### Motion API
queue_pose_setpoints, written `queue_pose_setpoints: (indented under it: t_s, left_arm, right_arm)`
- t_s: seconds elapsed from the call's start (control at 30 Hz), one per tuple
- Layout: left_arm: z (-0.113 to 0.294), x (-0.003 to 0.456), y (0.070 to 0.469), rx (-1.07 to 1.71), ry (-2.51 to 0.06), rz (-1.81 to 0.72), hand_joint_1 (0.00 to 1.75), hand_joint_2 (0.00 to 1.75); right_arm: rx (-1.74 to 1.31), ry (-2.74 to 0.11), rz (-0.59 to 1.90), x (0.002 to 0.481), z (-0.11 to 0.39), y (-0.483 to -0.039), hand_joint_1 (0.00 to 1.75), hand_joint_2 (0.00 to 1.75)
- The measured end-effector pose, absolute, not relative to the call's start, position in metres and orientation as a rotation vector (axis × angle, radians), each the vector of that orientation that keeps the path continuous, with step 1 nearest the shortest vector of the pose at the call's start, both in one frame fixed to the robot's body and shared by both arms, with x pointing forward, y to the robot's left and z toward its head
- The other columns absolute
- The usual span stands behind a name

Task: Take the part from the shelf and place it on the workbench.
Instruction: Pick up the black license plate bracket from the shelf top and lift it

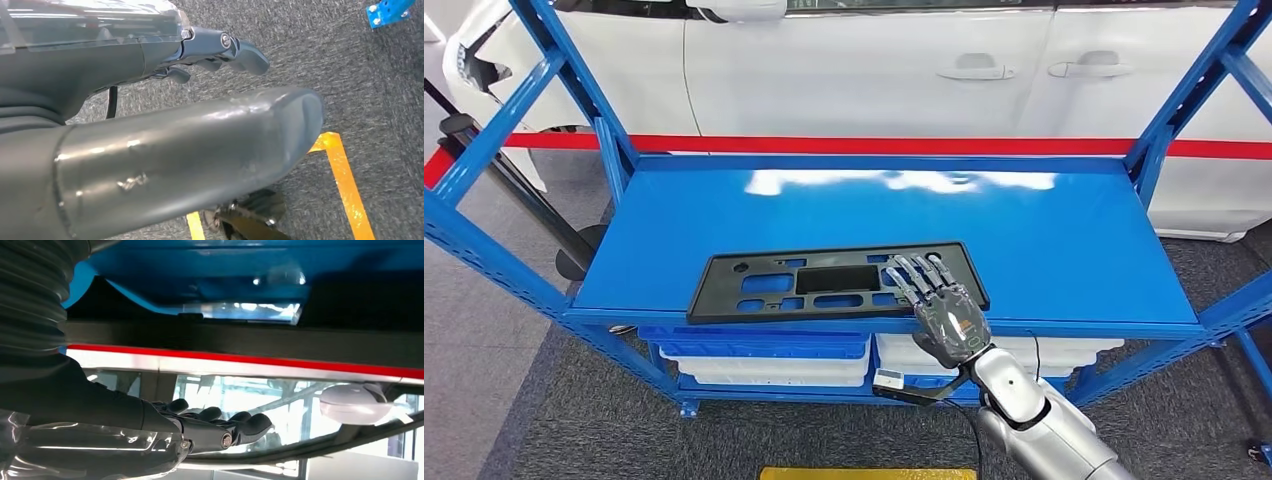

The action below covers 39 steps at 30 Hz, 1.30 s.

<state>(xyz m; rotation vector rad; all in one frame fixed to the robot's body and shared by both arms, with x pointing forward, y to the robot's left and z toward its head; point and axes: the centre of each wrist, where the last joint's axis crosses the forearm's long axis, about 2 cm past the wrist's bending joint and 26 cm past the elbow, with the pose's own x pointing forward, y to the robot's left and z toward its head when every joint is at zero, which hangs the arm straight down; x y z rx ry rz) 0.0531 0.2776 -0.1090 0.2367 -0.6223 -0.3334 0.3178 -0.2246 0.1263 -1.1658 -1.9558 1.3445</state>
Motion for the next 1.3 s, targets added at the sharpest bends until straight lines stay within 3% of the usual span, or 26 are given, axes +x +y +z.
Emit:
queue_pose_setpoints:
  t_s: [0.6,1.3]
  left_arm:
    - [-0.109,0.054,0.278,0.224,-0.614,-0.325,0.00,0.00]
    - [-0.109,0.055,0.277,0.210,-0.613,-0.353,0.00,0.00]
  right_arm:
    - [-1.125,-1.940,1.419,0.324,0.124,-0.219,0.00,1.75]
    - [-1.151,-2.004,1.463,0.345,0.162,-0.211,0.00,1.75]
